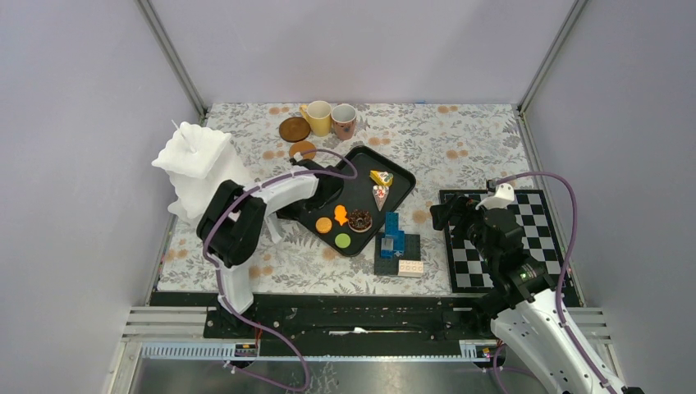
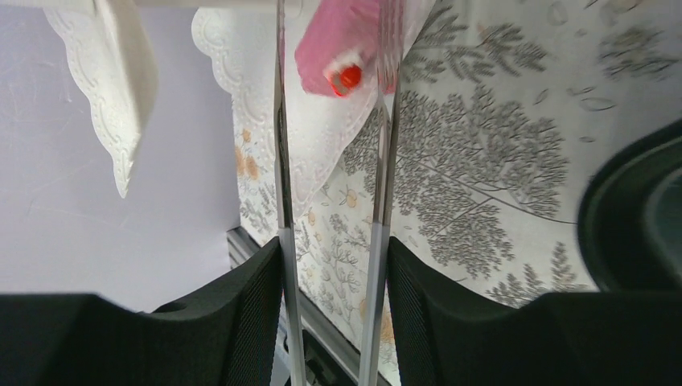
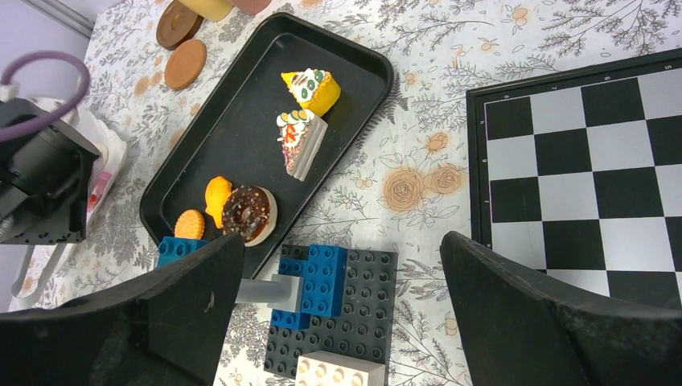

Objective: Serve the afternoon tea

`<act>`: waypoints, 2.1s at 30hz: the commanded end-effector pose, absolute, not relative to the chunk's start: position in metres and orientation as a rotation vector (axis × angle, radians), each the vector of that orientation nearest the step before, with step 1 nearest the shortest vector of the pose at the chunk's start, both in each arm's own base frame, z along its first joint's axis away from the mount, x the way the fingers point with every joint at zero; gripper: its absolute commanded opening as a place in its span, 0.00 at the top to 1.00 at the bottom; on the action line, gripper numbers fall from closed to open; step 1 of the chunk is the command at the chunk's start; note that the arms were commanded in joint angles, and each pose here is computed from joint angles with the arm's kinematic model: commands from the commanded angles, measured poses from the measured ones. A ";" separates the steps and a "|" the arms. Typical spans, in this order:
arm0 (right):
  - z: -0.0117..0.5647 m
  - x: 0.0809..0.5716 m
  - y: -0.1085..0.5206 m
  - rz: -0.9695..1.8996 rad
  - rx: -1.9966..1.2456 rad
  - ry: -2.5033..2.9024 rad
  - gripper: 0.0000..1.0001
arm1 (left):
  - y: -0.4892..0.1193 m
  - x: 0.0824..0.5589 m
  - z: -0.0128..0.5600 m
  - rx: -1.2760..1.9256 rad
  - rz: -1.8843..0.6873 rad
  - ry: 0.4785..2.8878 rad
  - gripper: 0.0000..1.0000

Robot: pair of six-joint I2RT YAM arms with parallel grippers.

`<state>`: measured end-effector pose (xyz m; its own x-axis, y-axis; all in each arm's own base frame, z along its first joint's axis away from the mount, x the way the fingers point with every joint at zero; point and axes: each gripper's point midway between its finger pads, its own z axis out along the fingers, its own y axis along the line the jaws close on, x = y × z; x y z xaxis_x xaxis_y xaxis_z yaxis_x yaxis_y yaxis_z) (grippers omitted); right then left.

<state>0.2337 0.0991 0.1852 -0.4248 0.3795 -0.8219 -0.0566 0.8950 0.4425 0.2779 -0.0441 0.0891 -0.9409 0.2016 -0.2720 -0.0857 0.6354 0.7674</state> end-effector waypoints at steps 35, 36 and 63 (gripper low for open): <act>0.196 0.234 0.105 0.547 0.247 1.922 0.02 | -0.263 0.223 0.199 0.396 -0.857 2.628 0.47; 0.195 0.234 0.105 0.547 0.248 1.922 0.02 | -0.262 0.220 0.194 0.393 -0.857 2.642 0.48; 0.192 0.234 0.105 0.542 0.251 1.932 0.02 | -0.262 0.217 0.139 0.513 -0.546 2.760 0.39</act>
